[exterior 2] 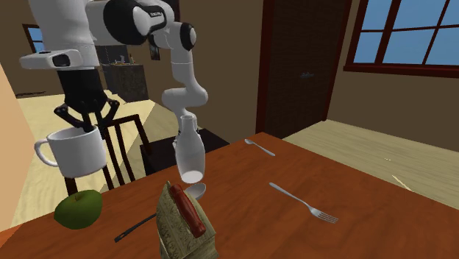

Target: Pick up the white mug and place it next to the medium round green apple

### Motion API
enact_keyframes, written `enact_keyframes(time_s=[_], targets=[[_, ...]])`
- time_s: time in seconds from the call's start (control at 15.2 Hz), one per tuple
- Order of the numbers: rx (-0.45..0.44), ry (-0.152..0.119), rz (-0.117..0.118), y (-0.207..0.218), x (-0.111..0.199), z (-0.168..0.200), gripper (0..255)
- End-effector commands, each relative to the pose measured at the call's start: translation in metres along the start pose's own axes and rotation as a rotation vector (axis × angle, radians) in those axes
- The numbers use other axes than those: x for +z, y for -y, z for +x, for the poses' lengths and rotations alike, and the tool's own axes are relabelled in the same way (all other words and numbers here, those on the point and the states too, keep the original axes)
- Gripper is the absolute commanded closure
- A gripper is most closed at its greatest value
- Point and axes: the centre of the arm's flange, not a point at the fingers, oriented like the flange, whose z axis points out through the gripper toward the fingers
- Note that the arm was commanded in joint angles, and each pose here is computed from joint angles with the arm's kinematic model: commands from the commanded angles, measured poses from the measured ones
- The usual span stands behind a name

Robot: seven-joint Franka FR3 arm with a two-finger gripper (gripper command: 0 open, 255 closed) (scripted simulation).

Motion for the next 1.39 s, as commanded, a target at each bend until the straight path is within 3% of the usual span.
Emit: enact_keyframes(time_s=[0.0,0.92,1.32], targets=[[-0.002,-0.001,-0.001,-0.026,0.001,-0.006,255],[-0.002,-0.001,-0.001,-0.211,-0.001,-0.040,255],[-0.002,-0.001,-0.001,-0.211,0.030,-0.041,255]])
